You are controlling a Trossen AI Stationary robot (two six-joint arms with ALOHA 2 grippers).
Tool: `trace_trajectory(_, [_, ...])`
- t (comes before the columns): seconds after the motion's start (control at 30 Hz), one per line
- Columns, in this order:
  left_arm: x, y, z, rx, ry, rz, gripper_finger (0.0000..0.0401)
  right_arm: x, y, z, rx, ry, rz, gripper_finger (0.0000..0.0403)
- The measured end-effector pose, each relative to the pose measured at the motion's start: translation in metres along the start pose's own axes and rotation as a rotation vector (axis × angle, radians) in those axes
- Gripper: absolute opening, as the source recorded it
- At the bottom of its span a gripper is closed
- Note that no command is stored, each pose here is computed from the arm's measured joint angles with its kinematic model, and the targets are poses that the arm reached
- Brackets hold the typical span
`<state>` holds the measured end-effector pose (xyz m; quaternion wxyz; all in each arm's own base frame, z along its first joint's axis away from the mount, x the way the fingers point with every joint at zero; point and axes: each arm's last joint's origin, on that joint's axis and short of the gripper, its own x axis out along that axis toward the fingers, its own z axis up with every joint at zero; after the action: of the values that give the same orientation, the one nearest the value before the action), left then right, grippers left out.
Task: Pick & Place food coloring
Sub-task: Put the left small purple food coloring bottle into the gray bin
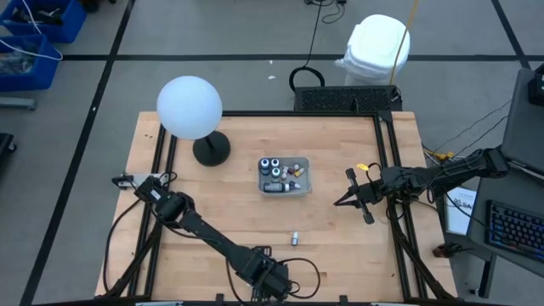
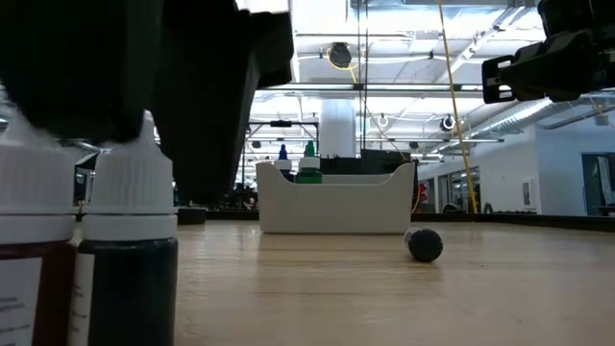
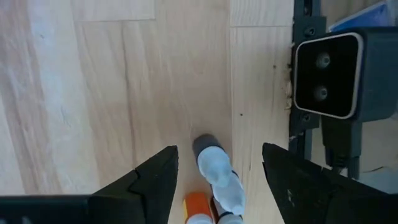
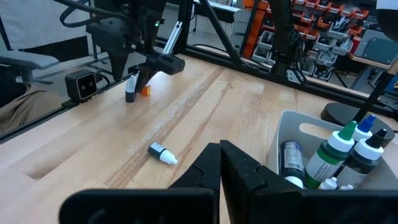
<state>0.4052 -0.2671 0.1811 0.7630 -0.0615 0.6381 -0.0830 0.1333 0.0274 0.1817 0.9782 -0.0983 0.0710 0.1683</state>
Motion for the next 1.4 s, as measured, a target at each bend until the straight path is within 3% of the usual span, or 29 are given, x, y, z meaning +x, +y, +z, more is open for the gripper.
trace_trajectory(0.37, [0.0011, -0.0012, -0.0012, 0.02, 0.005, 0.002, 0.0232, 0.0, 0.0, 0.0, 0.0, 0.0, 0.0, 0.0])
trace_trajectory(0.73, [0.0012, -0.002, -0.0017, 0.038, 0.005, 0.003, 0.0144, 0.0, 0.0, 0.0, 0.0, 0.0, 0.0, 0.0])
trace_trajectory(1.4, [0.0009, -0.0038, -0.0028, 0.13, -0.007, 0.022, 0.0049, 0.0, 0.0, 0.0, 0.0, 0.0, 0.0, 0.0])
